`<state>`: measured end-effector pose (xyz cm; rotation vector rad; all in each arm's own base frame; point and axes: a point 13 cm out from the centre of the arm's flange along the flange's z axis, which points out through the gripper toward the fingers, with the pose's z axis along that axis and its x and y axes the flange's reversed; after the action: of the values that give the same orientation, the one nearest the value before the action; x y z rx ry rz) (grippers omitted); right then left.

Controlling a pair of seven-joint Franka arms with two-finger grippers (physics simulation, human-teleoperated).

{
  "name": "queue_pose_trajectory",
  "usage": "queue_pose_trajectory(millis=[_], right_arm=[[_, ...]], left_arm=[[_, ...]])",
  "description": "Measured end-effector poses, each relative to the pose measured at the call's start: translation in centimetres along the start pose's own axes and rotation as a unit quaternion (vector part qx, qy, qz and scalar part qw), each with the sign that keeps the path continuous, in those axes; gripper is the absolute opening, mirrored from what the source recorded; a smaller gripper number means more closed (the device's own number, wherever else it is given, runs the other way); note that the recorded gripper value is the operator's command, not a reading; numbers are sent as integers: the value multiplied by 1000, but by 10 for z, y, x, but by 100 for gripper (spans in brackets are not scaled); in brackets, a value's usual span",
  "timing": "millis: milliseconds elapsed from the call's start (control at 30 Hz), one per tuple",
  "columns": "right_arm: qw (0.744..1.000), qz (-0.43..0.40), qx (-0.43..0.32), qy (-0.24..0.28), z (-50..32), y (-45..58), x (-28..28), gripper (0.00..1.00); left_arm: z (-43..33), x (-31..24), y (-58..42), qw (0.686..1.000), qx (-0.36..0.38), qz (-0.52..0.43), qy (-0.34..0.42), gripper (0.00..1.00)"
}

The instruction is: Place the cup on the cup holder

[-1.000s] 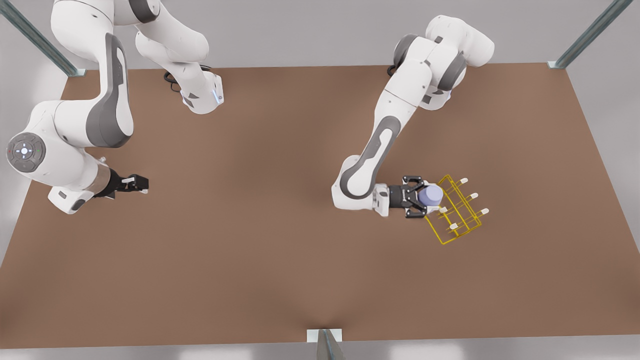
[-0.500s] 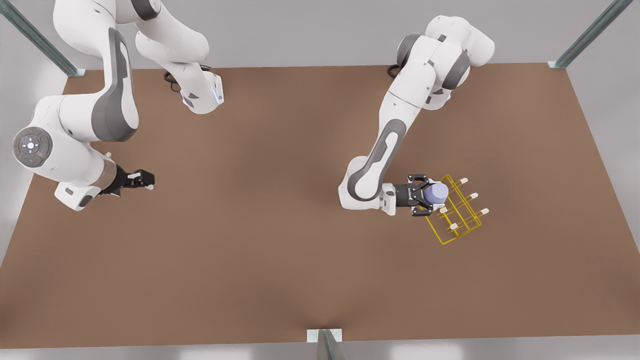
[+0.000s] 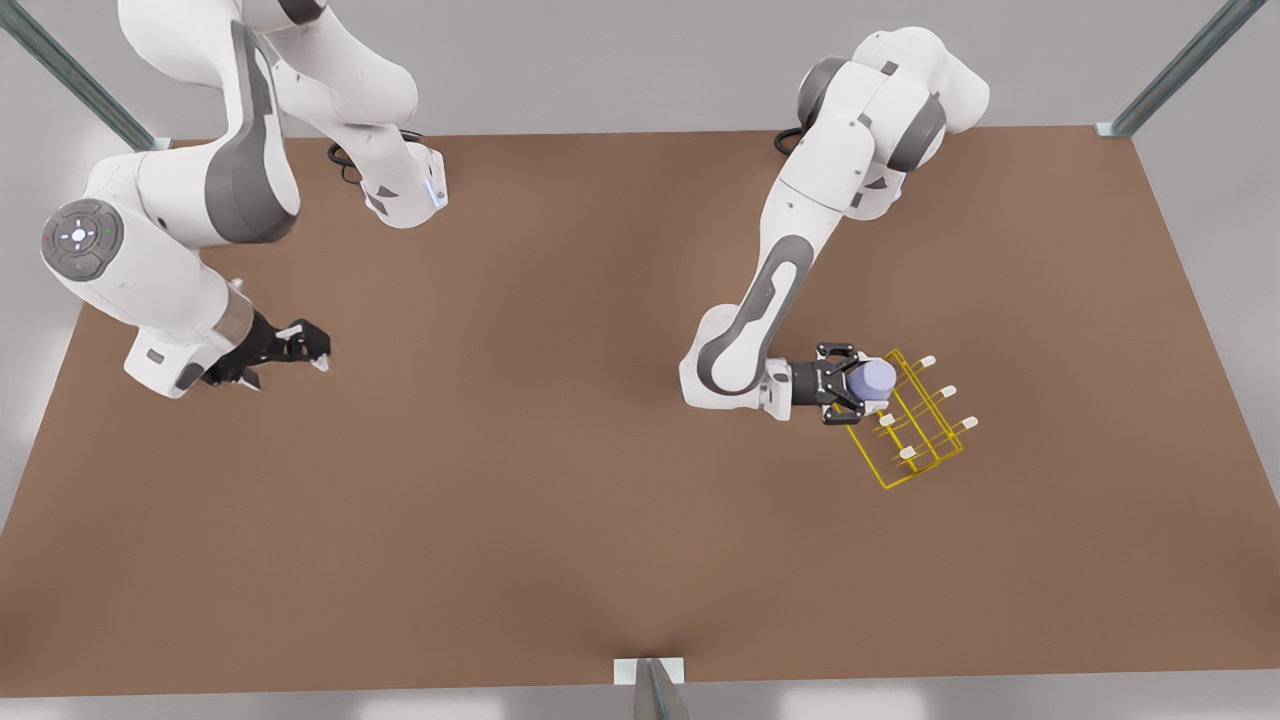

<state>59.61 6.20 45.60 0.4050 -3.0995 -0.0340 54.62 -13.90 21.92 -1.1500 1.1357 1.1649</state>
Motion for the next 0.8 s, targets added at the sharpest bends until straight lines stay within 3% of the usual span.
queue_pose_trajectory(millis=[667, 700, 800], right_arm=[[1000, 20, -8, 14, 15, -23, 3, 100], [1000, 20, -8, 14, 15, -22, 3, 100], [1000, 19, -8, 14, 15, -21, 3, 100]], left_arm=[[8, 6, 6, 1000, 10, -16, 9, 73], [7, 6, 6, 1000, 11, -17, 10, 100], [2, 6, 7, 1000, 15, -19, 16, 100]])
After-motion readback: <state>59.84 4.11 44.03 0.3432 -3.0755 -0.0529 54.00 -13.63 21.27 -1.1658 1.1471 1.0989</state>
